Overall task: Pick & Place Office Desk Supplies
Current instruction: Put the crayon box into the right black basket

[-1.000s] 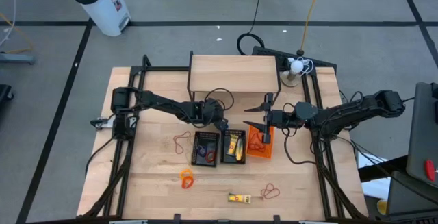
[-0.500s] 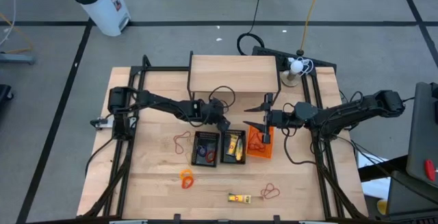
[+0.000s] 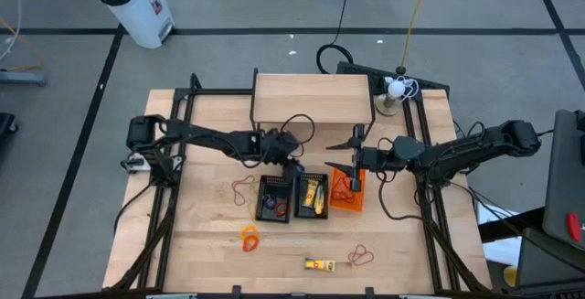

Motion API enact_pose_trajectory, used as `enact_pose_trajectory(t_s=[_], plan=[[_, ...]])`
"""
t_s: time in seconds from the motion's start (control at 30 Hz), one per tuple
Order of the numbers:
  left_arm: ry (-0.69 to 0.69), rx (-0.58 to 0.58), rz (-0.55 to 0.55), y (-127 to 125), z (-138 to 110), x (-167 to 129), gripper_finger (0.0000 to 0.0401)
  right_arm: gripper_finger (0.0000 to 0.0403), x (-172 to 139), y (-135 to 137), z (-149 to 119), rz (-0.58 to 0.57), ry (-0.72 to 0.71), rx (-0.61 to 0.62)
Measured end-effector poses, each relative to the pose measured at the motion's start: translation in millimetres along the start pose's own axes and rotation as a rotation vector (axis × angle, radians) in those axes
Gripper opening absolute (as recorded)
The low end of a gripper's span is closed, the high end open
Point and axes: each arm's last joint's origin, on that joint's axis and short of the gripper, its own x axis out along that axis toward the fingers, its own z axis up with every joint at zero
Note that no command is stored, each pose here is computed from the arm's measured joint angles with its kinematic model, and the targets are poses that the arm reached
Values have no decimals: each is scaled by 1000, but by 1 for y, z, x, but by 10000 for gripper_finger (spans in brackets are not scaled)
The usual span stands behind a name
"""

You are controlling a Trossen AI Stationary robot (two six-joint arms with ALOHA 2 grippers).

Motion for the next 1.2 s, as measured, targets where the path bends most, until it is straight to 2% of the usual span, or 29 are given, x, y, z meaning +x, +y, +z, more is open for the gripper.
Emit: enact_pose_trajectory(t_s=[0.17,0.3,0.43,0.83,1.2], plan=[[37,206,40,5,-3,2,223,171,0,0,0,1,3,-21],[43,345,119,8,-4,3,223,171,0,0,-1,4,13,-46],[47,451,160,12,-3,3,223,171,0,1,-2,7,21,-70],[77,567,176,36,3,6,223,171,0,1,-5,17,49,-100],[90,645,156,37,3,6,223,171,0,3,-9,32,93,-97]])
